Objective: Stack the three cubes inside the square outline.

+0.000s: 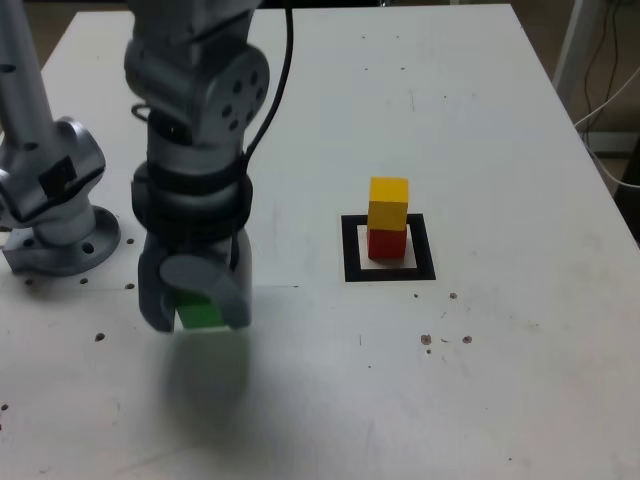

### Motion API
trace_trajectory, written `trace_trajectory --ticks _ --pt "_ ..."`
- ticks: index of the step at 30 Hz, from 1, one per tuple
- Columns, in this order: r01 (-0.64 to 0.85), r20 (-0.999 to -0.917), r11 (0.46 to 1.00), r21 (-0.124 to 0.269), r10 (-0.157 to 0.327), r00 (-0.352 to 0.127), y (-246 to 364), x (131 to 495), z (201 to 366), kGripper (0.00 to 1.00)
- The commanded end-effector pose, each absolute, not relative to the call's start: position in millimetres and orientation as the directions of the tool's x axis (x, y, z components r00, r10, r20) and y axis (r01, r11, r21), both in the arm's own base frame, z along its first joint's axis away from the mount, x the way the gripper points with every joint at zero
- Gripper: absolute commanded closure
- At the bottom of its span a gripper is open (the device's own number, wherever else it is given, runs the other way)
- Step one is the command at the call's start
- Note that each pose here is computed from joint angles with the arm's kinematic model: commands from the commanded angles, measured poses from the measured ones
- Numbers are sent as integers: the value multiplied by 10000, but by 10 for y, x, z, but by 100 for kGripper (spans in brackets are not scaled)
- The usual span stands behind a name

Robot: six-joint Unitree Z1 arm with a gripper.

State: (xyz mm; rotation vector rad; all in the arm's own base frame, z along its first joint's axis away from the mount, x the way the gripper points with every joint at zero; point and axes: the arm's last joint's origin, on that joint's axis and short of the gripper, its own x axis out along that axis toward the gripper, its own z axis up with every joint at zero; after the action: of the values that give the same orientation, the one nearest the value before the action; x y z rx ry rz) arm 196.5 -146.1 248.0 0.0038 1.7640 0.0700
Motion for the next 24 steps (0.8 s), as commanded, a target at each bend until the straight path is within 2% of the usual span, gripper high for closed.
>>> trace_trajectory --ticks 1,5,9,15,24 --pt "-388 -9816 9978 545 465 -1851 -1432 1977 2574 74" --pt "-332 -9801 9965 769 695 -1859 -1370 2039 2737 74" --pt "-211 -9828 9963 836 789 -1672 -1293 2132 2881 74" --pt "-245 -9890 9969 749 711 -1300 -1126 2283 3041 74" --pt "232 -9923 9975 668 689 -1029 -843 2561 3205 74"
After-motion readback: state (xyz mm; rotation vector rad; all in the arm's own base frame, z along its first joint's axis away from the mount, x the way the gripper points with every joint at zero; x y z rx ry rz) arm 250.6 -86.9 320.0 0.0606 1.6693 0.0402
